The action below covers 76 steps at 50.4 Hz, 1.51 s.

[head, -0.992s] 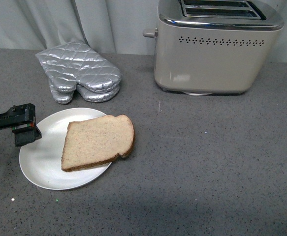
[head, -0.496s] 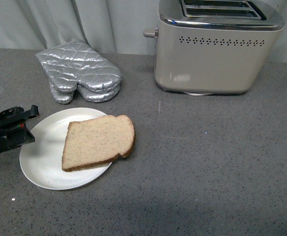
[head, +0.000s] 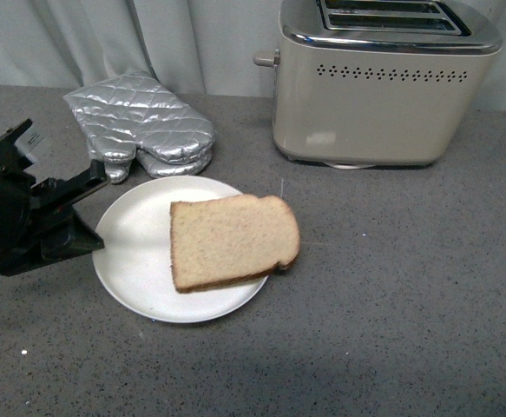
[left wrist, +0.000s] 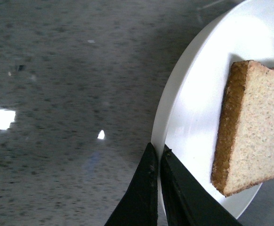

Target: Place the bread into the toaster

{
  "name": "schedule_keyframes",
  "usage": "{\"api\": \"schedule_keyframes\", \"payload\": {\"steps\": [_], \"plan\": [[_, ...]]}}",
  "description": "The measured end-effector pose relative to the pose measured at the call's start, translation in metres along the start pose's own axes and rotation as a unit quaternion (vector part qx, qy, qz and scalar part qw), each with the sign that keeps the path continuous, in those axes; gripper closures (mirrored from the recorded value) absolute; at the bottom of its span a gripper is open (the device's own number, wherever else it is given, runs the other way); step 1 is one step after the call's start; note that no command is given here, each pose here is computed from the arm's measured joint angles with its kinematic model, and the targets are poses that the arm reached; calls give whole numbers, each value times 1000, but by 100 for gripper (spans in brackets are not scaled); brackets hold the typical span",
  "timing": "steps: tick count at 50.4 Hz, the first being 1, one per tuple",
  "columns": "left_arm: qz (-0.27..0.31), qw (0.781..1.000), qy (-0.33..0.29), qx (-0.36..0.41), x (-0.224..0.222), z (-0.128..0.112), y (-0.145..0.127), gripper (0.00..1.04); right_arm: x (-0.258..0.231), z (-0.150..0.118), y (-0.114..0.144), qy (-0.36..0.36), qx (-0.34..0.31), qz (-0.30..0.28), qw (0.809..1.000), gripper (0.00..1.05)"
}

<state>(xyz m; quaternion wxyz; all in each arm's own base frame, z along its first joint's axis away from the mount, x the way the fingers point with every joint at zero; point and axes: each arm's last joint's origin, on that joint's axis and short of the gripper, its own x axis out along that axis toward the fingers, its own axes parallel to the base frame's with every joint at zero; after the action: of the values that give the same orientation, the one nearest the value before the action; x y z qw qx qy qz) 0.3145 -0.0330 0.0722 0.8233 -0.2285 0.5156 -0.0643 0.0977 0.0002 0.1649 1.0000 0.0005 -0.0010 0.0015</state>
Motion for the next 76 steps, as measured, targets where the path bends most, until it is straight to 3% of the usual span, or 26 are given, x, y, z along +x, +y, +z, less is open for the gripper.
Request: {"api": "schedule_keyframes", "payload": {"steps": [12, 33, 37, 48, 58, 65, 68, 71, 76], "plan": [[-64, 998, 7, 8, 14, 2, -57, 101, 0, 0, 0, 0, 0, 0, 1000, 10], [-87, 991, 71, 68, 84, -15, -144, 101, 0, 0, 0, 0, 0, 0, 1000, 10], [-83, 992, 74, 61, 92, -18, -151, 101, 0, 0, 0, 0, 0, 0, 1000, 10], [-94, 994, 36, 42, 81, -9, -154, 66, 0, 0, 0, 0, 0, 0, 1000, 10], [-51, 987, -130, 74, 37, 6, -151, 37, 0, 0, 0, 0, 0, 0, 1000, 10], [-3, 950, -297, 92, -18, 7, -140, 10, 0, 0, 0, 0, 0, 0, 1000, 10], [23, 898, -421, 129, -40, -3, -120, 21, 0, 0, 0, 0, 0, 0, 1000, 10], [31, 857, -483, 176, -66, -21, -92, 35, 0, 0, 0, 0, 0, 0, 1000, 10], [51, 829, -519, 203, -100, -42, -60, 59, 0, 0, 0, 0, 0, 0, 1000, 10]]}}
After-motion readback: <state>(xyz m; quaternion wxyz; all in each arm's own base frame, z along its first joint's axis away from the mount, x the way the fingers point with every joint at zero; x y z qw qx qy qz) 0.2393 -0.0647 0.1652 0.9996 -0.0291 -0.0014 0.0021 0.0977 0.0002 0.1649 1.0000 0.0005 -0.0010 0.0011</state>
